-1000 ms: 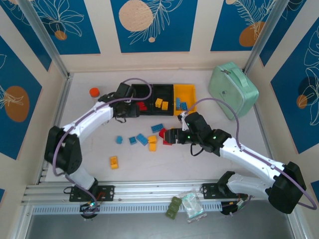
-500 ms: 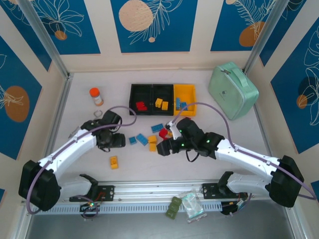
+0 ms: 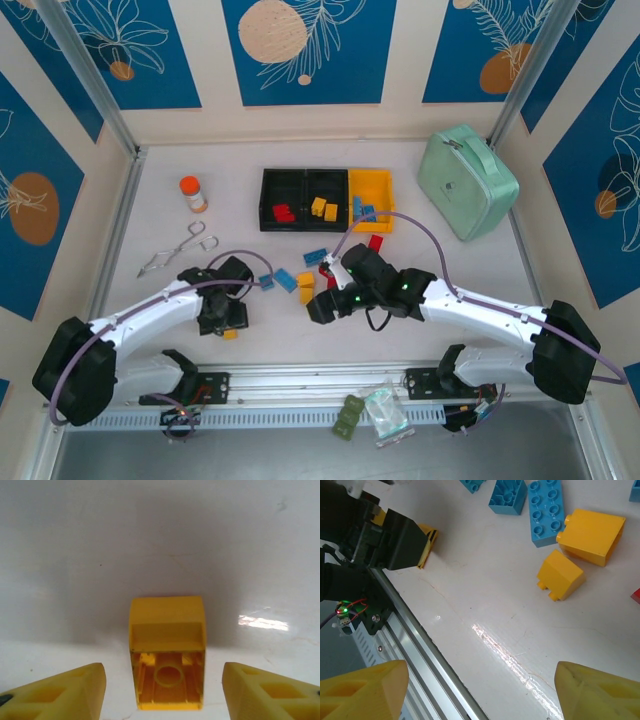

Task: Sort the legos into containers by color
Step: Pick up the lego from the bottom-left of the table, then place the lego in the container.

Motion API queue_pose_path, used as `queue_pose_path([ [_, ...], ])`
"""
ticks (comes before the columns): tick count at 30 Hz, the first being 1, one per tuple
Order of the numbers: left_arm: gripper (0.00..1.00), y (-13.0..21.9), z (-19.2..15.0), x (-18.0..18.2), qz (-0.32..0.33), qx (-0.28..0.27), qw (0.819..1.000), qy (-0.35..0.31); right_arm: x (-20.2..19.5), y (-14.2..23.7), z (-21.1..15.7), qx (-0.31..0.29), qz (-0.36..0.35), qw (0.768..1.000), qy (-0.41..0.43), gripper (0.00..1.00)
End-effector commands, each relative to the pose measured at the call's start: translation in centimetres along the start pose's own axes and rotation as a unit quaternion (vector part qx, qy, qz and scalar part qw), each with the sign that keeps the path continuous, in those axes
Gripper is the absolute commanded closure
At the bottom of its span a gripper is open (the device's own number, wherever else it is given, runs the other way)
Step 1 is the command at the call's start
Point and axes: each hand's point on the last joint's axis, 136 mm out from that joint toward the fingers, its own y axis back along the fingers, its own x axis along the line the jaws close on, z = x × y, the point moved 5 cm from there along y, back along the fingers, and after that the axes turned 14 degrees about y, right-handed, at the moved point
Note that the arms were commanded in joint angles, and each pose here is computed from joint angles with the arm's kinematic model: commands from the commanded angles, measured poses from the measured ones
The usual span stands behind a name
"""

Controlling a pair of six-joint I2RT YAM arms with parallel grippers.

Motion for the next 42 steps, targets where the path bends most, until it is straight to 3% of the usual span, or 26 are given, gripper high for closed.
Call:
queue_pose_path([
  [1,0.47,-1.1,0.0,0.0,0.006,-0.005,1.0,0.015,0.5,0.5,1.3,-0.021,0.002,1.0,0.016,0.23],
  [6,0.69,-0.8,0.1,-0.5,-0.004,-0.01,1.0,0.009,0.5,0.4,1.1,-0.021,0.001,1.0,0.012,0.23],
  [10,0.78,0.3,0.7,-1.0,-0.018,-0.023,1.0,0.002,0.5,0.4,0.9,-0.021,0.002,1.0,0.01,0.23],
  [17,0.8,3.0,2.9,-4.7,-0.071,-0.055,0.996,-0.022,0.0,1.3,1.1,-0.036,-0.004,0.999,-0.005,0.23],
  [30,0.8,9.9,10.9,-18.8,-0.177,-0.121,0.971,-0.104,-6.3,6.8,0.5,-0.095,-0.134,0.977,-0.133,0.23],
  [42,0.79,10.2,16.2,-30.3,-0.205,-0.132,0.958,-0.154,-8.5,9.1,-1.4,-0.114,-0.175,0.959,-0.194,0.23],
])
